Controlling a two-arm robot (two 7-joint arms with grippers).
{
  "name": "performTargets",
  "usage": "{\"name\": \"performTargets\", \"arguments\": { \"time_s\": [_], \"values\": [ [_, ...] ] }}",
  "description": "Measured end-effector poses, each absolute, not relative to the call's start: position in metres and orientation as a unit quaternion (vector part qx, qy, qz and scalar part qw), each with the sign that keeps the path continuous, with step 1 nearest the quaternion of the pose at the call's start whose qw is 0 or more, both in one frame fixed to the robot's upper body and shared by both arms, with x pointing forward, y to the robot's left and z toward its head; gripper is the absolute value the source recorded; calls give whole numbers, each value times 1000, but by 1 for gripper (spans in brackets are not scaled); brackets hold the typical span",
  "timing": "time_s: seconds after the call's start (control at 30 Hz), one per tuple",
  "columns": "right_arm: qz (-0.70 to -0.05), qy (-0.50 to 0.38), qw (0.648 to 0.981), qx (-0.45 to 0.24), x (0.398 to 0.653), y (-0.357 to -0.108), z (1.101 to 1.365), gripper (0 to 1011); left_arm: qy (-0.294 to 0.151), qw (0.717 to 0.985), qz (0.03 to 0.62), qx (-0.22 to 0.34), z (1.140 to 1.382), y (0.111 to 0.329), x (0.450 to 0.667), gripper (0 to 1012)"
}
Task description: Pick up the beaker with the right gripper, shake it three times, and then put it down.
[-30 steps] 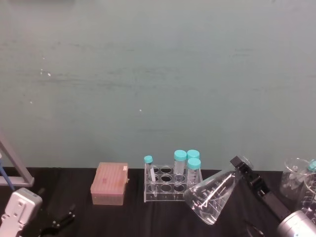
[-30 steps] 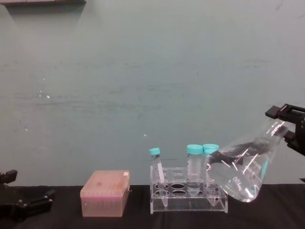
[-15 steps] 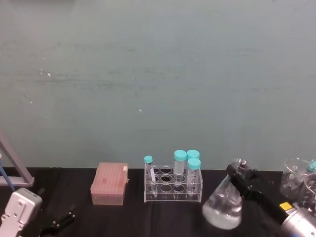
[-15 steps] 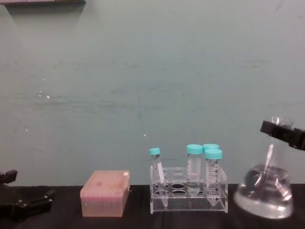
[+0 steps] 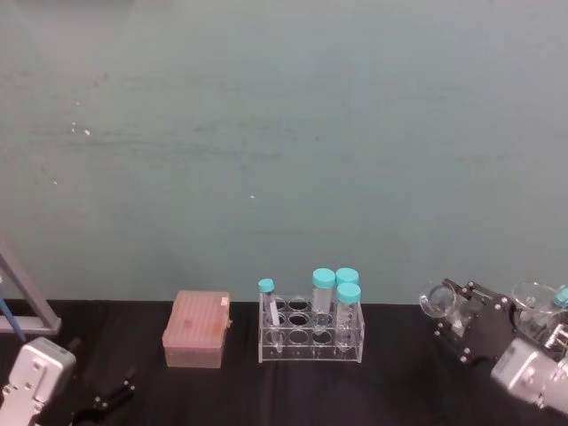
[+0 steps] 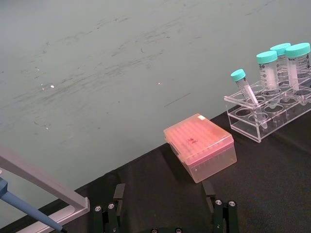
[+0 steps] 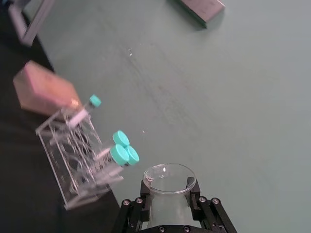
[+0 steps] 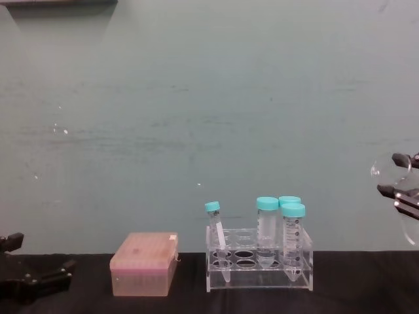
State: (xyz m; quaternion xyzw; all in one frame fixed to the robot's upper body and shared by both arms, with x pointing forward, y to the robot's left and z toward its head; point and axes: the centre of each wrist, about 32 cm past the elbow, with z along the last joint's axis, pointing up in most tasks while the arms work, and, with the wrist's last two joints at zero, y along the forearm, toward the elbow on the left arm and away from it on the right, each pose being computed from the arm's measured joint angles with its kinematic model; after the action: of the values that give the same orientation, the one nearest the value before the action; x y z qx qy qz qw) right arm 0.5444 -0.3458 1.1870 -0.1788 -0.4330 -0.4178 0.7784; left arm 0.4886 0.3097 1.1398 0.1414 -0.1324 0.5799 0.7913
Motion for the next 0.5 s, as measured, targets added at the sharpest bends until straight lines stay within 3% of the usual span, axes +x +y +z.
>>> {"name": "performTargets", "arguments": {
  "time_s": [0.33,0.5],
  "values": [
    [-398,-513,730,-214,546,-351,1186,461,-132,791,580,141,1140,310,489,1000],
    [-405,-495,743,-199,545,-347,1185,461,-132,791,580,141,1140,310,489,1000]
  ]
}}
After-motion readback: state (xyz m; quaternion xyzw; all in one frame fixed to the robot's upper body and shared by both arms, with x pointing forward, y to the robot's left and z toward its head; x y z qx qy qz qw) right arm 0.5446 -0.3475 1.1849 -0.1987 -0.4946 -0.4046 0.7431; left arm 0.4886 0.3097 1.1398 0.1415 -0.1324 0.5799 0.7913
